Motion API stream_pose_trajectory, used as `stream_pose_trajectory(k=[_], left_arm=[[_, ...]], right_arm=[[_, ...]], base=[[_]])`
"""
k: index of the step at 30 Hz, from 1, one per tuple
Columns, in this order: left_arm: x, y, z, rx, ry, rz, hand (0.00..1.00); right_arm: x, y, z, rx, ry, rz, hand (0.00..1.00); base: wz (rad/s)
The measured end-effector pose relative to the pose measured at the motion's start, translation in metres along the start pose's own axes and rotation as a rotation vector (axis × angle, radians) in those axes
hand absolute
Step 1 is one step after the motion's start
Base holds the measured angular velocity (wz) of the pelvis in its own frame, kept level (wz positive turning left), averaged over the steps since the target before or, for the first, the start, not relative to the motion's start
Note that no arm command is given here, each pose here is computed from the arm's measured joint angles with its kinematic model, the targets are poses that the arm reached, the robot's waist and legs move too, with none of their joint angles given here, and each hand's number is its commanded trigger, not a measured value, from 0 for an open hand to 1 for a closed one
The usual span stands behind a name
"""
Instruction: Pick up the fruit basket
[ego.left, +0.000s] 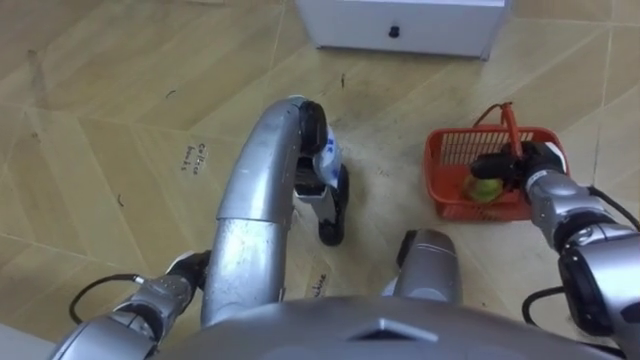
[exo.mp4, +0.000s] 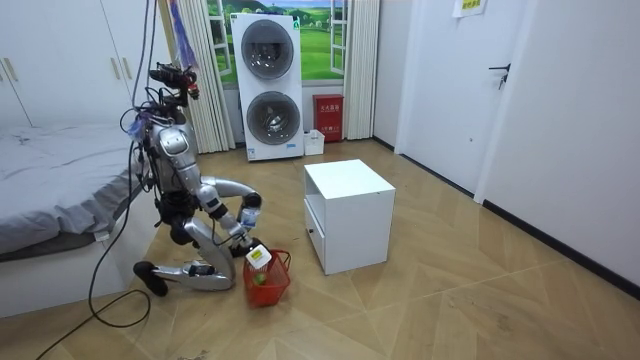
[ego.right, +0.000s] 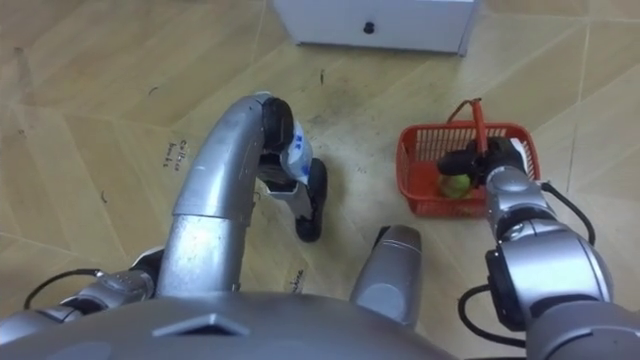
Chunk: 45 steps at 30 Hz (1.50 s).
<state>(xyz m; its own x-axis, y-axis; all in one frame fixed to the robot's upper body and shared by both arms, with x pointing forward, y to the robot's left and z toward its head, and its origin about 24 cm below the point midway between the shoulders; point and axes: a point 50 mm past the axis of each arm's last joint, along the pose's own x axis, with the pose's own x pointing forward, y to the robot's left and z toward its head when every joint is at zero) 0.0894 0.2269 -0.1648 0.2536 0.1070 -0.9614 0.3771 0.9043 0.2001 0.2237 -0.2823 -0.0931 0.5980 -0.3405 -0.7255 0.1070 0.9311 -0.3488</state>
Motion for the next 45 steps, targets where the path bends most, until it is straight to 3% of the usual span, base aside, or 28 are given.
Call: stream_pose_trajectory(k=[15,22,32,35,45], left_arm=[[-0.002,0.032,0.031,-0.133,-0.101,0.122,0.00],[-0.003,0.026,0.006,-0.194,-0.026,0.144,0.00],[-0.013,0.015,-0.058,-0.310,0.156,0.217,0.00],[-0.013,0.017,-0.057,-0.297,0.168,0.228,0.00],[-0.016,0.033,-0.052,-0.270,0.154,0.318,0.00]], right_arm=[[-0.008,0.006,0.077,-0.033,-0.302,0.031,1.00],[-0.017,0.009,0.104,-0.033,-0.399,0.051,1.00],[-0.058,0.012,0.147,-0.051,-0.684,0.066,1.00],[-0.064,-0.003,0.145,-0.013,-0.722,0.007,1.00],[-0.077,0.001,0.137,-0.018,-0.764,-0.016,1.00]], base=[[-0.01],[-0.23],[-0.45],[-0.09],[0.12]])
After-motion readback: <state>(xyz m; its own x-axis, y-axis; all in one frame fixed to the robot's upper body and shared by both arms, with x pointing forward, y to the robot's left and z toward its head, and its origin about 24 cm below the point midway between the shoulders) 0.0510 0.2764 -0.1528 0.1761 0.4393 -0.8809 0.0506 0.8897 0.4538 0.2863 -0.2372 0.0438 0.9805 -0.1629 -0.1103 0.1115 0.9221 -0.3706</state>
